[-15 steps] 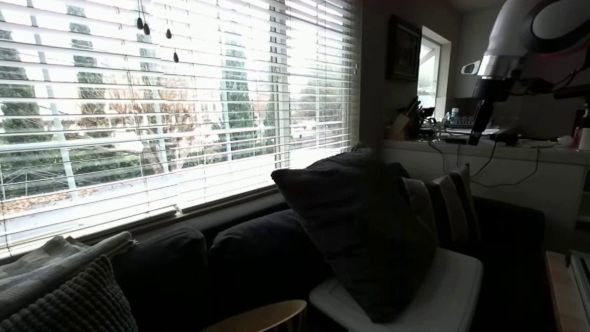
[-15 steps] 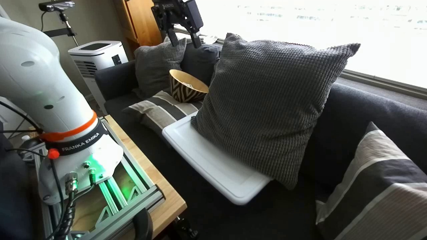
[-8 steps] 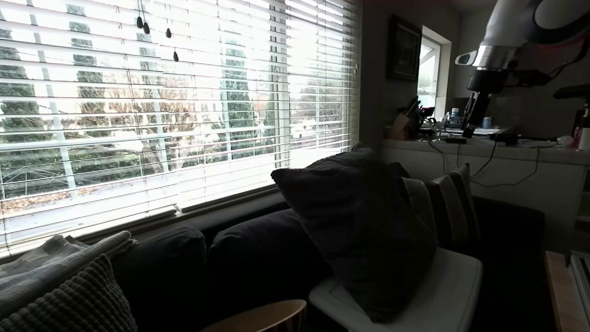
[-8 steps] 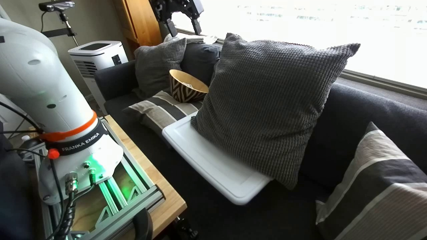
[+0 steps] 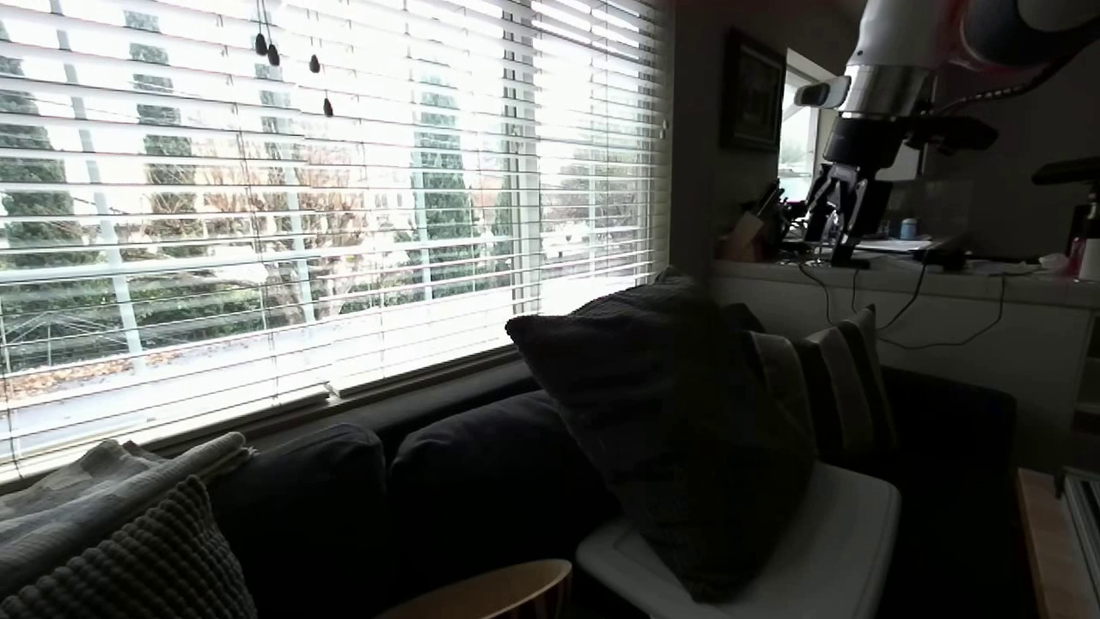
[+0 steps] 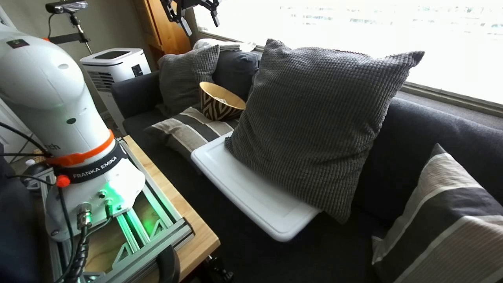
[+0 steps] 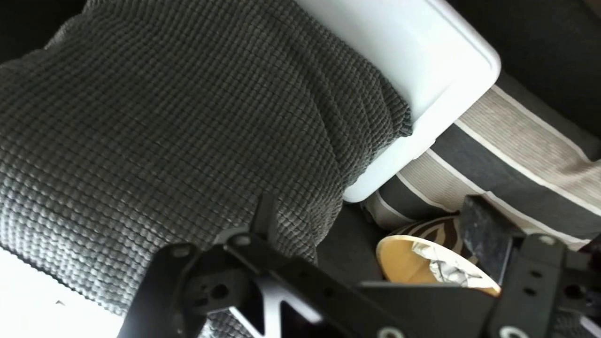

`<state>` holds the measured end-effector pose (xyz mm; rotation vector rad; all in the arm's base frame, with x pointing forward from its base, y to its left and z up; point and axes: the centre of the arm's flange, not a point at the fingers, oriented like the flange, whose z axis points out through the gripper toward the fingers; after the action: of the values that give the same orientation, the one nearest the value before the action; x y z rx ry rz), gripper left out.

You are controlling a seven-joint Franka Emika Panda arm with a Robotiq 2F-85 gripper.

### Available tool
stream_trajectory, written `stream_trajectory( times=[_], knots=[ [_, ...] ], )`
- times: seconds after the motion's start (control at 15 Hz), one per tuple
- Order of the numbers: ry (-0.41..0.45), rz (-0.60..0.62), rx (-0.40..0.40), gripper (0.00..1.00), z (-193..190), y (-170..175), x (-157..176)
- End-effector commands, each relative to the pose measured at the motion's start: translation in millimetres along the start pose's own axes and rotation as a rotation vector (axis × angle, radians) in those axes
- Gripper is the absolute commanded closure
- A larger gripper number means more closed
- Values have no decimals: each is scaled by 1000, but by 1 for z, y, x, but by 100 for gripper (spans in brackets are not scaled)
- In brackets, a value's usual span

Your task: Put the bowl on top of the backrest of the chair

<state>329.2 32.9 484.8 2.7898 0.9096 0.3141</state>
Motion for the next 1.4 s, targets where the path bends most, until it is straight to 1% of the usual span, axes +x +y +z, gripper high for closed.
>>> stream_trajectory(
  times=[0.0, 0.13, 0.33, 0.47, 0.67, 0.87, 0.93, 1.0, 1.13, 1.33],
  knots=[
    [-32, -165, 53, 0, 6, -24, 58],
    [-45, -252, 71, 0, 8, -43, 89],
    [-37, -373, 66, 0, 4, -67, 129],
    [-7, -464, 58, 0, -1, -84, 156],
    [31, -611, 71, 0, -9, -103, 187],
    [58, -722, 102, 0, -12, -116, 206],
    [81, -734, 98, 0, -13, -114, 210],
    [53, -684, 78, 0, -15, -116, 194],
    [67, -711, 84, 0, -15, -116, 202],
    [69, -716, 86, 0, -15, -115, 205]
  ],
)
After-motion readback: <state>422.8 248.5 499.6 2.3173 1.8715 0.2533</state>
